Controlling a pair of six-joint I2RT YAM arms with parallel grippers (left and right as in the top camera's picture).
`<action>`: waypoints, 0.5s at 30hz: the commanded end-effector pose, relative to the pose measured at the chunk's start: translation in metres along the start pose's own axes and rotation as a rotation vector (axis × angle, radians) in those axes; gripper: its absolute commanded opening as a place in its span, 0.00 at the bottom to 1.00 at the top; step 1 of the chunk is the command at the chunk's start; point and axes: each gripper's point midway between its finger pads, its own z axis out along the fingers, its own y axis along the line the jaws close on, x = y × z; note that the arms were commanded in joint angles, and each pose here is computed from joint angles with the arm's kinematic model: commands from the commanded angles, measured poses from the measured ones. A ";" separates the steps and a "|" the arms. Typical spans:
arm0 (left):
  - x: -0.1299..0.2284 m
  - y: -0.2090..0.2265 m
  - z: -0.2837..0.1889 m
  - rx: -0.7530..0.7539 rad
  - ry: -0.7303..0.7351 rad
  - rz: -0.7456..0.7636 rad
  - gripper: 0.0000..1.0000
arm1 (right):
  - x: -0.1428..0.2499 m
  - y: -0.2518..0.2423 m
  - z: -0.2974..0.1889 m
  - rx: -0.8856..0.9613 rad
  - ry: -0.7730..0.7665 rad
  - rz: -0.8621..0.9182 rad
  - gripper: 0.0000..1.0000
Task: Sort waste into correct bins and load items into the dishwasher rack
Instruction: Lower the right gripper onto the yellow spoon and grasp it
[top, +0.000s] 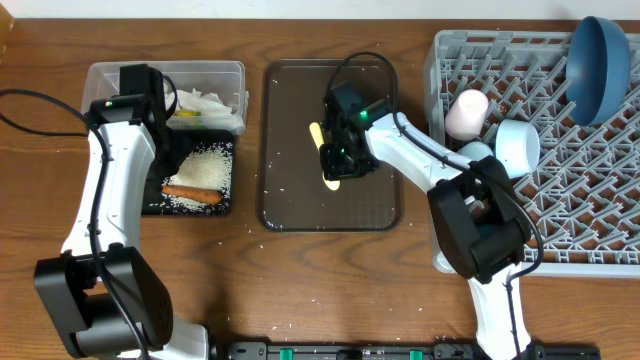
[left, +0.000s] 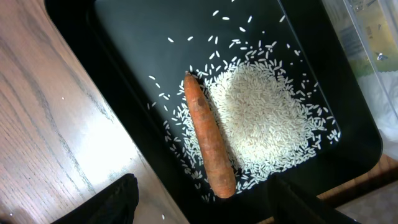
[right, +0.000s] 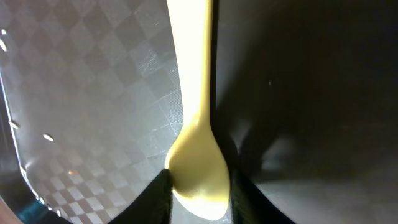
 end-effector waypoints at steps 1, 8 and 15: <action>-0.005 0.002 -0.002 -0.008 -0.017 0.012 0.69 | 0.015 -0.014 0.028 0.022 0.077 0.033 0.23; -0.005 0.002 -0.002 -0.007 -0.016 0.012 0.69 | 0.015 -0.009 0.028 -0.007 0.078 0.030 0.16; -0.005 0.002 -0.002 -0.007 -0.016 0.011 0.69 | 0.011 -0.007 0.026 -0.014 0.067 0.018 0.01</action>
